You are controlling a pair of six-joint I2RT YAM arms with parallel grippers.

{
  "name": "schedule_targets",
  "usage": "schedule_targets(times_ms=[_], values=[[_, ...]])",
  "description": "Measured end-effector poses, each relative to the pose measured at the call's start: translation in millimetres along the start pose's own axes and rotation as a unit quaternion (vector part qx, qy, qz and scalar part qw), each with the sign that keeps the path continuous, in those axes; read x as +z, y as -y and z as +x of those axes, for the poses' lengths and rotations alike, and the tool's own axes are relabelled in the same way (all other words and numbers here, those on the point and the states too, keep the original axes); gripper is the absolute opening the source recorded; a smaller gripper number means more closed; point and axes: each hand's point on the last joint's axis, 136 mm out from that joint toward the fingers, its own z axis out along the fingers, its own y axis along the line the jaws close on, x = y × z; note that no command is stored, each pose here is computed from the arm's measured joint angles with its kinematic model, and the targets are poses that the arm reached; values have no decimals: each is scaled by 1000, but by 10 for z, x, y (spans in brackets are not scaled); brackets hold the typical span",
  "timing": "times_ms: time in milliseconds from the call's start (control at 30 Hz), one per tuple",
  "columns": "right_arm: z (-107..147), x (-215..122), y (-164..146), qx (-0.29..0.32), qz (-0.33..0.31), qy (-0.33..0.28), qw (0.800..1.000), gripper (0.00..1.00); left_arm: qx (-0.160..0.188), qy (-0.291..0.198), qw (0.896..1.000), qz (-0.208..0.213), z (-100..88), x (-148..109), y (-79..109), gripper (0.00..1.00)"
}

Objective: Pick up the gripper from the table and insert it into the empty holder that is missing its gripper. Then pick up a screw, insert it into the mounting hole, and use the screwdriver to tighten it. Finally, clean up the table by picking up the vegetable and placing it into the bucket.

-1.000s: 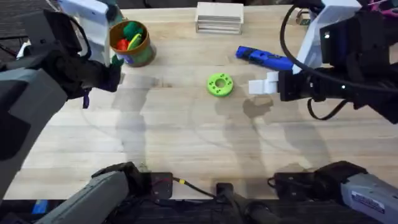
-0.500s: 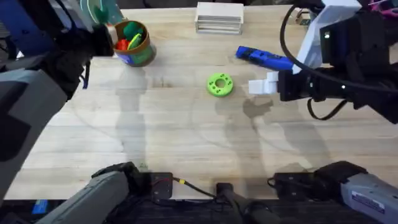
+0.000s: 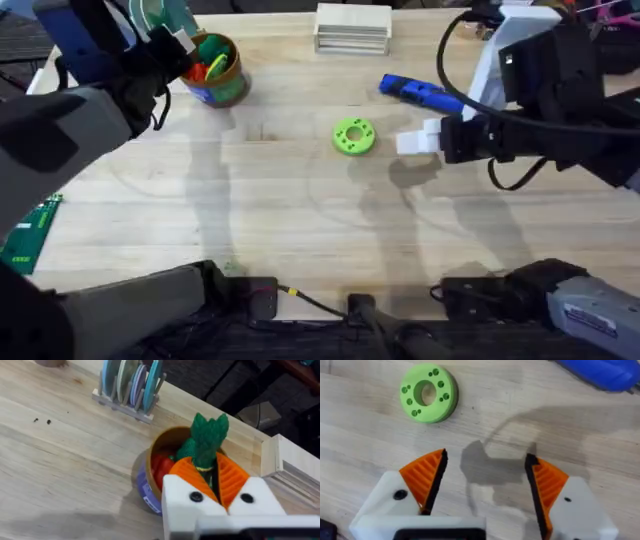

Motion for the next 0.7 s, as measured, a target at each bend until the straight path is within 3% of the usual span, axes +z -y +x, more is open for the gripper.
schedule_targets(times_ms=[200, 267, 400, 433, 700], values=[[17, 28, 8, 1, 1, -6, 1000, 992, -20, 0, 1000, 0, 6, 16, -5, 37], [17, 29, 8, 1, 1, -6, 1000, 992, -23, 0, 1000, 0, 7, 16, -5, 234], [17, 29, 8, 1, 1, -6, 1000, 991, -26, 0, 1000, 0, 5, 16, -3, 853], [18, 29, 8, 1, 1, -6, 1000, 992, -28, 0, 1000, 1, 6, 16, -3, 951], [18, 29, 8, 1, 1, -6, 1000, 991, -17, -8, 1000, 19, 32, 10, 62, 995]])
